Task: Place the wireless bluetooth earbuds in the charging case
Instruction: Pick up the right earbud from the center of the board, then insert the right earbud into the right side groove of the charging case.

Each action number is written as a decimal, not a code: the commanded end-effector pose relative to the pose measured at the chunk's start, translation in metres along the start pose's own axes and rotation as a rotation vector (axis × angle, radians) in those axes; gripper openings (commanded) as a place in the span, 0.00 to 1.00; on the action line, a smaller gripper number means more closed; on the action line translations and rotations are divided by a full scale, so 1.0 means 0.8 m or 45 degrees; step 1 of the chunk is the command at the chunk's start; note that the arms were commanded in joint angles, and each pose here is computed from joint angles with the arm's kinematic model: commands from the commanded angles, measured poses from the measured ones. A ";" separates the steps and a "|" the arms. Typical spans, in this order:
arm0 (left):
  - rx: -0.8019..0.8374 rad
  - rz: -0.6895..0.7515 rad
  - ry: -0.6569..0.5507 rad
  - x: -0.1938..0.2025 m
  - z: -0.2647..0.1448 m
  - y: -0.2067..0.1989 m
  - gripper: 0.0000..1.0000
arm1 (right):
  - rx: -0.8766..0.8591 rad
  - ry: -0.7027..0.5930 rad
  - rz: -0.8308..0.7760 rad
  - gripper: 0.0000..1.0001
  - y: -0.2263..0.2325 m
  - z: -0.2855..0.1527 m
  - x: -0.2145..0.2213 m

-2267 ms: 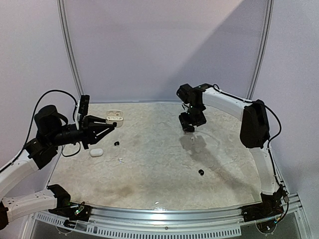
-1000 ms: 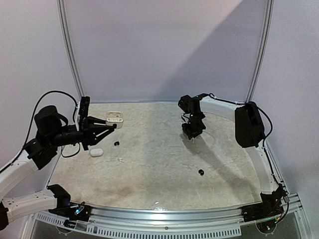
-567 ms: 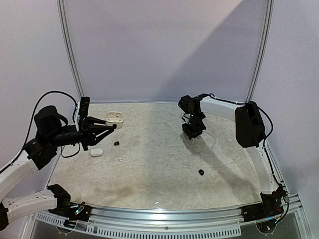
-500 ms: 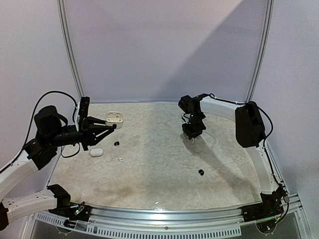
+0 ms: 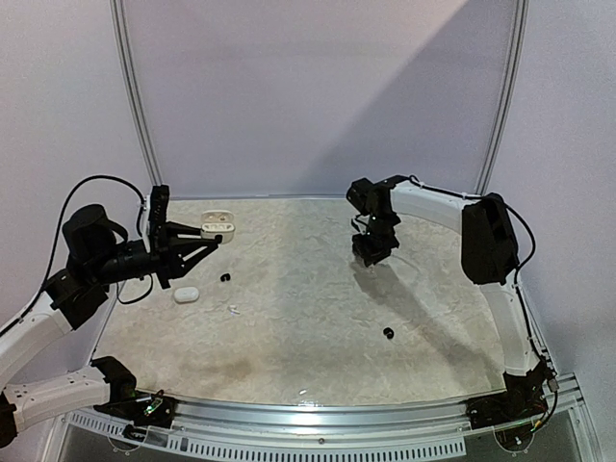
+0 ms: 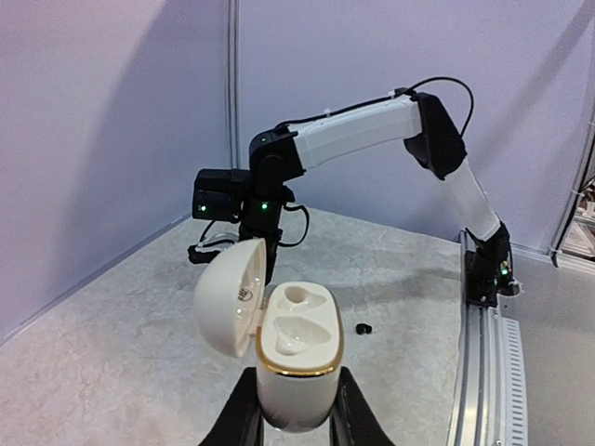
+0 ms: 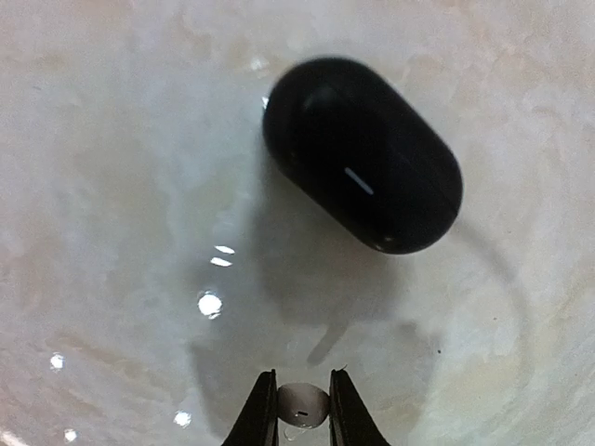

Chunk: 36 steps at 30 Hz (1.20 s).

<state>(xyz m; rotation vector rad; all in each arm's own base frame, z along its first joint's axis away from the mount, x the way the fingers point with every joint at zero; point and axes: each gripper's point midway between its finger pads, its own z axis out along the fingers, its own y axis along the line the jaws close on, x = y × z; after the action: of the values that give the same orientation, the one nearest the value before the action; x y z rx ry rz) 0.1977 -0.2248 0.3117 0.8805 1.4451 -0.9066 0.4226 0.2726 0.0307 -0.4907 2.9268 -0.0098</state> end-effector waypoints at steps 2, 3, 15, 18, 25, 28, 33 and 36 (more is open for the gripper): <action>-0.144 0.203 -0.093 -0.024 -0.007 0.021 0.00 | -0.213 -0.469 -0.072 0.00 0.065 -0.173 -0.062; -0.171 0.234 -0.104 -0.027 -0.007 0.025 0.00 | -0.251 -0.573 -0.111 0.00 0.084 -0.206 -0.069; -0.250 0.344 -0.177 -0.054 -0.012 0.034 0.00 | -0.853 -1.587 -0.662 0.00 0.313 -0.540 -0.021; -0.237 0.292 -0.184 -0.058 -0.012 0.032 0.00 | -0.971 -1.717 -0.863 0.00 0.359 -0.571 0.013; -0.222 0.227 -0.239 -0.080 -0.017 0.026 0.00 | -1.057 -1.793 -1.016 0.00 0.393 -0.578 0.038; -0.211 0.192 -0.257 -0.086 -0.018 0.024 0.00 | -1.091 -1.805 -1.038 0.00 0.397 -0.573 0.045; -0.170 0.172 -0.277 -0.093 -0.018 0.017 0.00 | -1.074 -1.789 -1.048 0.00 0.399 -0.561 0.044; -0.166 0.174 -0.276 -0.094 -0.018 0.017 0.00 | -1.059 -1.788 -1.059 0.00 0.401 -0.554 0.042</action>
<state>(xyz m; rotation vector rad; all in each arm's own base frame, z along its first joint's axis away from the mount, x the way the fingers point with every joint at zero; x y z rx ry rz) 0.2136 -0.2087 0.3702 0.7558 1.2709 -0.7491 0.2126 0.5505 0.4526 -1.1222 1.1733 0.9864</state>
